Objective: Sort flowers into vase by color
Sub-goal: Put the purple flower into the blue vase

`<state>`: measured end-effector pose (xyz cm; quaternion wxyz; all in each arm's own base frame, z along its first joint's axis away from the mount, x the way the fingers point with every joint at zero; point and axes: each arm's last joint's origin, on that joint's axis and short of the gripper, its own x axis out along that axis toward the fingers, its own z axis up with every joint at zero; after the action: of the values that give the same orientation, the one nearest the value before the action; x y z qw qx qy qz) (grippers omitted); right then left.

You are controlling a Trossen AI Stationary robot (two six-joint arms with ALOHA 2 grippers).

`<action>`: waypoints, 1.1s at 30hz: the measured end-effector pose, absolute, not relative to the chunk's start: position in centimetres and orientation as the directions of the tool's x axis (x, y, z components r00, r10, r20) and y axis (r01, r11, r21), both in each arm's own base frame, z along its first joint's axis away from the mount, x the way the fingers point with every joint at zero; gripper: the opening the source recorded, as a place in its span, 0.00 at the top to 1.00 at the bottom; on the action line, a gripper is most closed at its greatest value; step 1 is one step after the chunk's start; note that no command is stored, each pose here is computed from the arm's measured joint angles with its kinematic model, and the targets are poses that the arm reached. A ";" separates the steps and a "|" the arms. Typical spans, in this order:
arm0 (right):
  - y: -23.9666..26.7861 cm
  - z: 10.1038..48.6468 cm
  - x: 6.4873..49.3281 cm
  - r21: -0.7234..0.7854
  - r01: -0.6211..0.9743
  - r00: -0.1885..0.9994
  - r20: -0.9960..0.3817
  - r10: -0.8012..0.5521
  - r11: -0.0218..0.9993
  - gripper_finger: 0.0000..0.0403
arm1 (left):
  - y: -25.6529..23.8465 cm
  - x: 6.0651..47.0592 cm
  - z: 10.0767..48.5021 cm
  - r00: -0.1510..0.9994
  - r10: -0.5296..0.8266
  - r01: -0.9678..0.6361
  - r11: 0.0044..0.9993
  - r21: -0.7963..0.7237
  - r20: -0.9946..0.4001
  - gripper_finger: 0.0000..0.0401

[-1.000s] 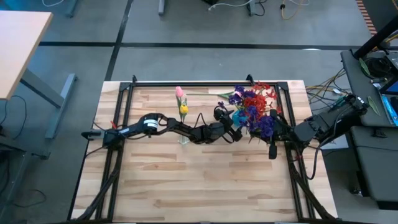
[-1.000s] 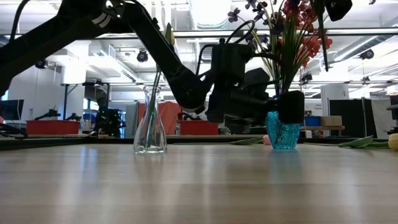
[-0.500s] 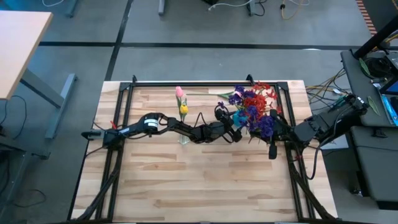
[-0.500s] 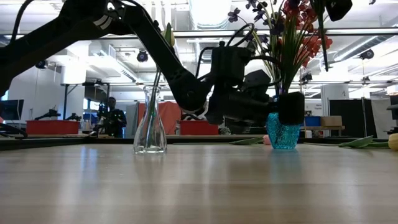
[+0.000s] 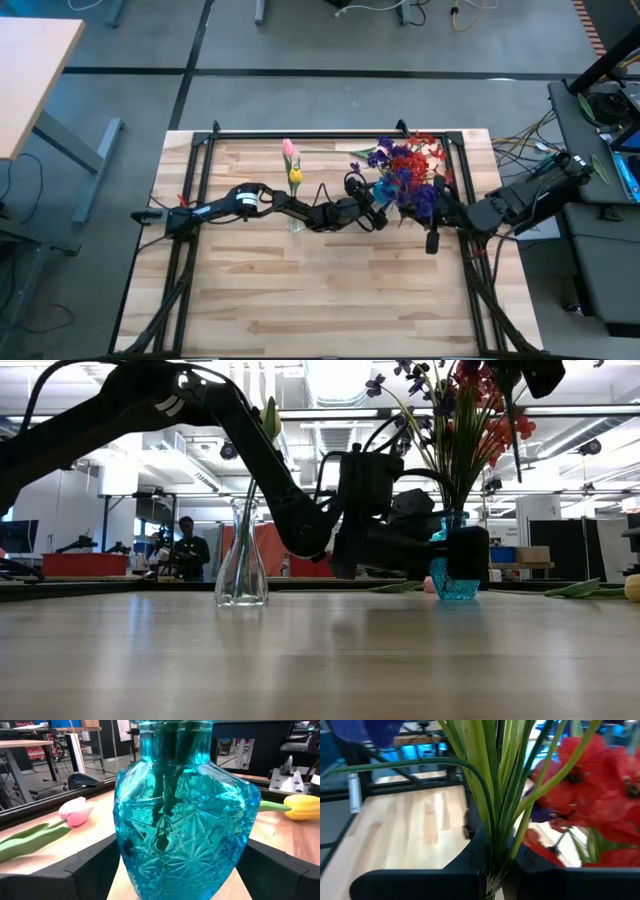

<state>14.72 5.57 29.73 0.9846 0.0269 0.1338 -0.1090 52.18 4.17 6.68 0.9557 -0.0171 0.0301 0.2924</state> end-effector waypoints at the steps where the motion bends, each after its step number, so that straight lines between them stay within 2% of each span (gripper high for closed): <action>1: 5.6 29.6 14.8 0.021 0.240 0.936 -0.271 -0.226 0.970 0.96 | 4.2 52.2 6.7 0.827 0.558 -0.560 0.828 -0.019 -0.067 0.13; 9: 5.4 29.3 15.2 0.038 0.381 0.898 -0.255 -0.360 0.924 0.96 | 4.3 52.2 6.8 0.826 0.560 -0.562 0.826 -0.027 -0.056 0.14; 17: 5.3 29.4 15.2 0.062 0.405 0.892 -0.245 -0.379 0.912 0.96 | 4.4 52.2 6.8 0.825 0.562 -0.564 0.825 -0.026 -0.053 0.29; 25: 5.4 29.6 15.3 0.093 0.403 0.901 -0.215 -0.377 0.911 0.96 | 4.3 52.2 6.8 0.825 0.562 -0.564 0.825 -0.029 -0.055 0.26; 29: 5.3 28.9 15.6 0.105 0.416 0.899 -0.198 -0.391 0.903 0.96 | 4.2 52.2 6.7 0.826 0.560 -0.562 0.826 -0.029 -0.062 0.28; 33: 4.8 28.0 15.7 0.070 0.516 0.848 -0.182 -0.498 0.854 0.96 | 3.9 52.2 6.5 0.824 0.561 -0.565 0.824 -0.034 -0.080 0.28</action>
<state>15.72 4.79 27.98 0.9595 0.0580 0.0788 -0.2642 52.18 3.92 6.53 0.9545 -0.0279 0.0332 0.2950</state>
